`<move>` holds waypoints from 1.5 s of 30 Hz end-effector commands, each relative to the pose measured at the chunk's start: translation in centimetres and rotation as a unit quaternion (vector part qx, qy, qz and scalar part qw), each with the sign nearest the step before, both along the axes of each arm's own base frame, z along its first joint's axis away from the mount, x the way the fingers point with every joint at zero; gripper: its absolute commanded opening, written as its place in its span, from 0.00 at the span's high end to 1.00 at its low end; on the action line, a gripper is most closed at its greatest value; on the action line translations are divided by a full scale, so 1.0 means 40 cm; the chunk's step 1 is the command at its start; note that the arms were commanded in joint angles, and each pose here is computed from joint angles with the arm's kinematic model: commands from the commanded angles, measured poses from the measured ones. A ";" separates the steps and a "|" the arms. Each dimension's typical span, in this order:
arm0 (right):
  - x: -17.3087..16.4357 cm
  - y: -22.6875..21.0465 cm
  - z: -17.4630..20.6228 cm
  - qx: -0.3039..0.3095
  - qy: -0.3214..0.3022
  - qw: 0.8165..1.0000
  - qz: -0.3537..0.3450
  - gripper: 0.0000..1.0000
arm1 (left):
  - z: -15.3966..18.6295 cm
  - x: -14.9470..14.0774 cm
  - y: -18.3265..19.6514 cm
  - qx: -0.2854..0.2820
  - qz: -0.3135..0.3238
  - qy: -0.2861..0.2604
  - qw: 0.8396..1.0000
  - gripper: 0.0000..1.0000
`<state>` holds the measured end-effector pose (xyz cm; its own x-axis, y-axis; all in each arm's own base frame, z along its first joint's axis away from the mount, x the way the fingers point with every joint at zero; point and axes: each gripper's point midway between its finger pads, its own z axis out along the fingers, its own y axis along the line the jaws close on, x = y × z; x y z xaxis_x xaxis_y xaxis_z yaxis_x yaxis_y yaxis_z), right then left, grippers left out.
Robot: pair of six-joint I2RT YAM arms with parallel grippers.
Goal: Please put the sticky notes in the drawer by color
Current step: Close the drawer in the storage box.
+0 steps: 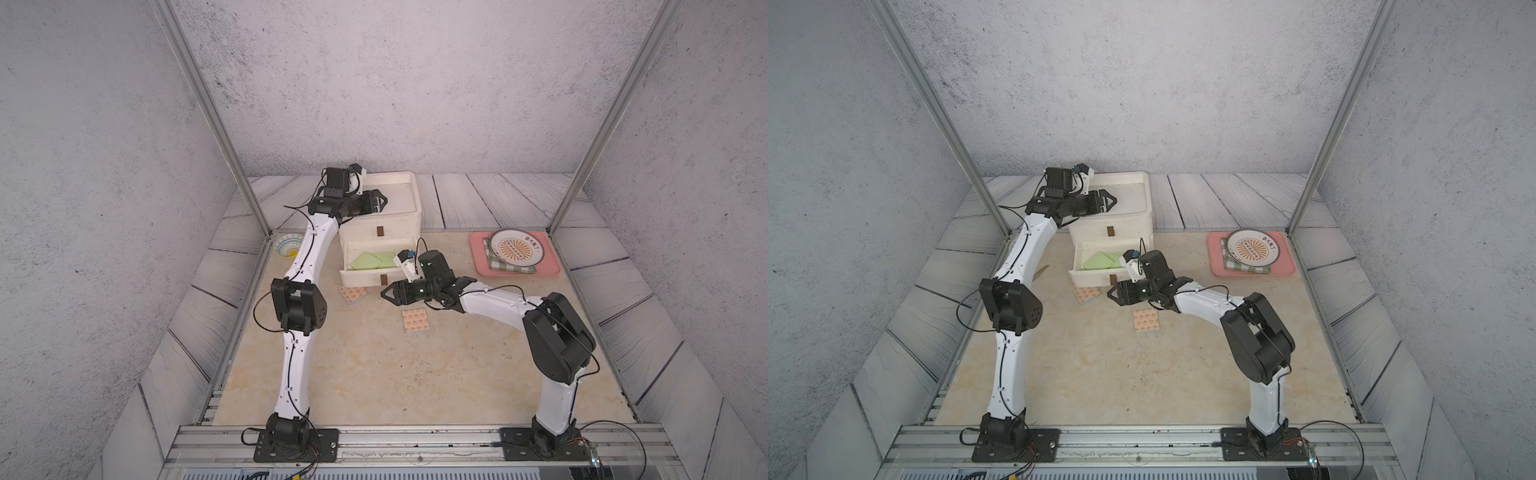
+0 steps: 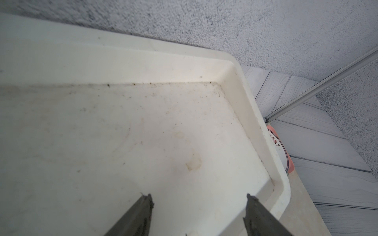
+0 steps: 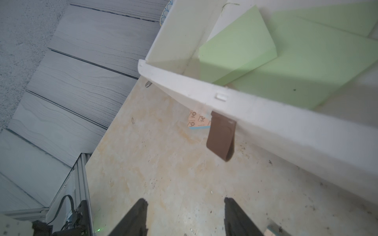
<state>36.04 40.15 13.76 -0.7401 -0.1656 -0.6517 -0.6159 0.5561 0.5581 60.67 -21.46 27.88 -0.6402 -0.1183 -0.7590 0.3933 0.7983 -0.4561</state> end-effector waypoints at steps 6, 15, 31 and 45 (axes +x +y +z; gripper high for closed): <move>0.167 0.112 0.054 0.067 -0.114 0.989 -0.058 0.37 | -0.130 -0.042 0.033 0.030 0.002 0.087 0.996 0.23; 0.261 0.137 0.144 0.072 -0.185 0.976 -0.094 0.38 | -0.132 -0.053 0.077 0.031 0.009 0.096 0.995 0.23; 0.435 0.134 0.175 0.100 -0.211 0.963 -0.138 0.38 | -0.150 -0.067 0.093 0.027 0.011 0.111 0.993 0.23; 0.218 -0.038 0.192 -0.002 -0.169 0.980 -0.108 0.32 | 0.050 -0.138 0.123 0.030 0.017 0.050 0.998 0.22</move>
<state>46.55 40.56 14.07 -0.5828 -0.0283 -0.8121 -0.5888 0.7035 0.3980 57.69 -17.20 28.65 -0.6744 -0.0968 -0.7320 0.3471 0.8335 -0.4300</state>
